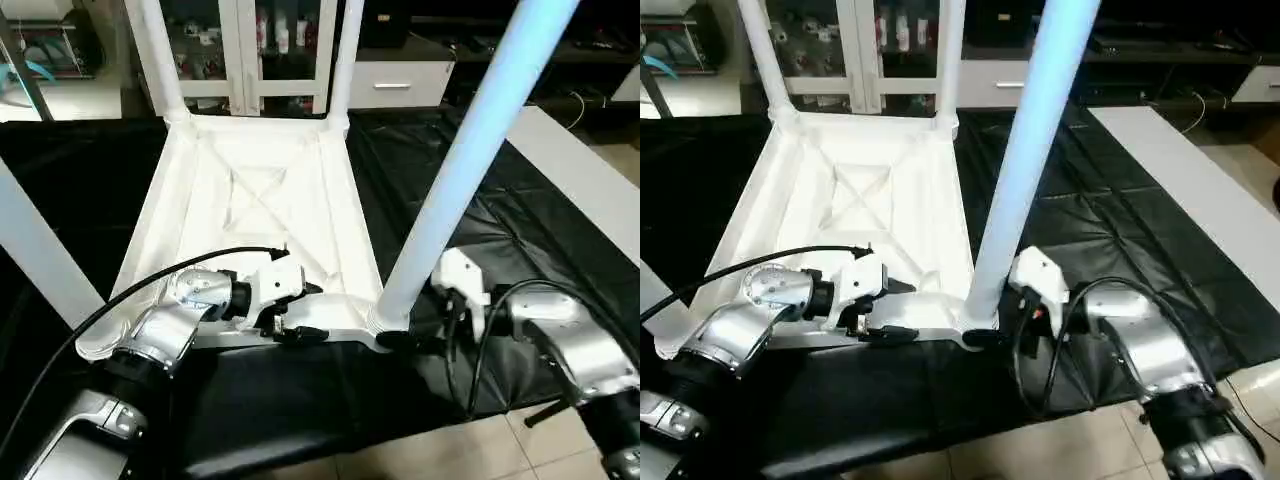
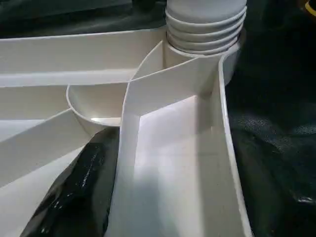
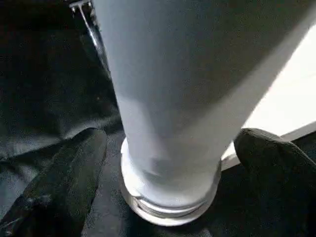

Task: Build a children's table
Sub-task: Rotate leg to tighten

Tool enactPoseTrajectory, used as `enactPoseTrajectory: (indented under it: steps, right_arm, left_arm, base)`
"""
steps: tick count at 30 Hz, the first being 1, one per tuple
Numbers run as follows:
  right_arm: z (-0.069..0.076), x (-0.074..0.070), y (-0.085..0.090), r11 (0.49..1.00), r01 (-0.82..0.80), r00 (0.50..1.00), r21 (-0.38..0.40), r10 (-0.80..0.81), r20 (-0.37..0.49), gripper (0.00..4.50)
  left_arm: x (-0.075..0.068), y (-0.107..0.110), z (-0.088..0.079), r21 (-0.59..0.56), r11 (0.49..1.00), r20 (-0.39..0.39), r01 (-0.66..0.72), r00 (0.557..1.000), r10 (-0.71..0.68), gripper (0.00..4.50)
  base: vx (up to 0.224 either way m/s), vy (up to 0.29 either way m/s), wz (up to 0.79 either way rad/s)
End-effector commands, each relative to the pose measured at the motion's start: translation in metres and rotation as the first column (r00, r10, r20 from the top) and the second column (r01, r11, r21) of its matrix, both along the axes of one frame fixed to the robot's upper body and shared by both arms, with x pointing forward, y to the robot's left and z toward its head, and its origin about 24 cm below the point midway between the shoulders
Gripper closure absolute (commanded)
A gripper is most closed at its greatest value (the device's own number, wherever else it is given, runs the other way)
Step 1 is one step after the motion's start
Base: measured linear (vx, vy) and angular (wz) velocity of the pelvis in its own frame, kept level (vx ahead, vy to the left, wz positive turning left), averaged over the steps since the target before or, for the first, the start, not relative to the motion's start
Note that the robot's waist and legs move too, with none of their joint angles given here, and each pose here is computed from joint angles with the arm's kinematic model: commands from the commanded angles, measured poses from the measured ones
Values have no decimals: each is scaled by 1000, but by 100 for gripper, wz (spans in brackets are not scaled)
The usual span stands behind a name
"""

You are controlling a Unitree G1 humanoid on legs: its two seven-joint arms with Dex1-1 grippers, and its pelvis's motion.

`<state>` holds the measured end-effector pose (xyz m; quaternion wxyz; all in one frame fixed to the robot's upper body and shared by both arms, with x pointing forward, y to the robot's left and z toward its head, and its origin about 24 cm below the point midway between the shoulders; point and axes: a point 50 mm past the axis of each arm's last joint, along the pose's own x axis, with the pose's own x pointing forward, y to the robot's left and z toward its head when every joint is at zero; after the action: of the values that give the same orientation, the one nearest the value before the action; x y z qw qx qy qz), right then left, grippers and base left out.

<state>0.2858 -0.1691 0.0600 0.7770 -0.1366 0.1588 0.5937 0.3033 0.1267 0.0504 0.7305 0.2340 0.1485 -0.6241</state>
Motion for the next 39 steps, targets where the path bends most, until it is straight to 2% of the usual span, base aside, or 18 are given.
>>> enactPoseTrajectory:
  steps: [1, 5, 6, 9, 12, 14, 16, 21, 30, 32, 35, 36, 39]
  right_arm:
    - [2, 3, -1, 1000, -21, 999, -21, 21, 24, 6]
    - [0, 6, -1, 998, -53, 998, -29, 53, 17, 6]
    - [0, 6, -1, 998, -53, 998, -29, 53, 17, 32]
    - [-1, 7, -1, 997, -67, 998, -27, 67, 9, 43]
    - [-3, 8, -1, 996, -83, 997, -36, 83, -1, 80]
    - [-4, 8, -1, 996, -85, 996, -37, 85, -3, 83]
    - [-5, 8, -1, 995, -88, 996, -38, 88, -4, 121]
    - [-7, 10, -2, 996, -81, 997, -33, 81, -10, 163]
    - [-7, 10, -1, 998, -58, 998, 15, 59, -17, 180]
    - [-7, 11, 1, 997, -20, 999, 80, 23, -38, 181]
    - [-6, 14, 4, 989, 44, 998, 139, -38, -46, 181]
    - [-6, 21, 8, 968, 151, 988, 202, -142, -58, 181]
    - [-10, 31, 18, 899, 330, 944, 288, -317, -93, 182]
  left_arm:
    - [-7, -4, -10, 47, 997, -50, 54, 997, -51, 137]
    - [-7, -4, -10, 49, 997, -50, 53, 997, -51, 137]
    - [-7, -4, -10, 49, 997, -50, 53, 997, -51, 137]
    - [-7, -3, -9, 53, 997, -52, 53, 997, -50, 137]
    - [-7, -2, -10, 55, 997, -53, 52, 997, -49, 137]
    - [-7, -2, -10, 55, 997, -53, 51, 997, -48, 137]
    - [-7, -2, -10, 55, 997, -55, 50, 997, -47, 137]
    - [-7, -1, -10, 57, 997, -58, 49, 997, -46, 137]
    - [-7, 0, -10, 62, 997, -63, 49, 997, -45, 137]
    - [-8, 0, -12, 56, 998, -76, 40, 996, -36, 137]
    - [-6, -1, -15, 59, 998, -83, 0, 997, 5, 137]
    - [0, -2, -18, 69, 994, -68, -80, 994, 85, 137]
    - [14, -12, -21, 40, 963, -44, -266, 963, 267, 137]
  base:
    - [0, 0, 0]
    - [0, 0, 0]
    - [0, 0, 0]
    - [0, 0, 0]
    - [0, 0, 0]
    - [0, 0, 0]
    - [0, 0, 0]
    - [0, 0, 0]
    - [0, 0, 0]
    - [0, 0, 0]
    - [0, 0, 0]
    - [0, 0, 0]
    - [0, 0, 0]
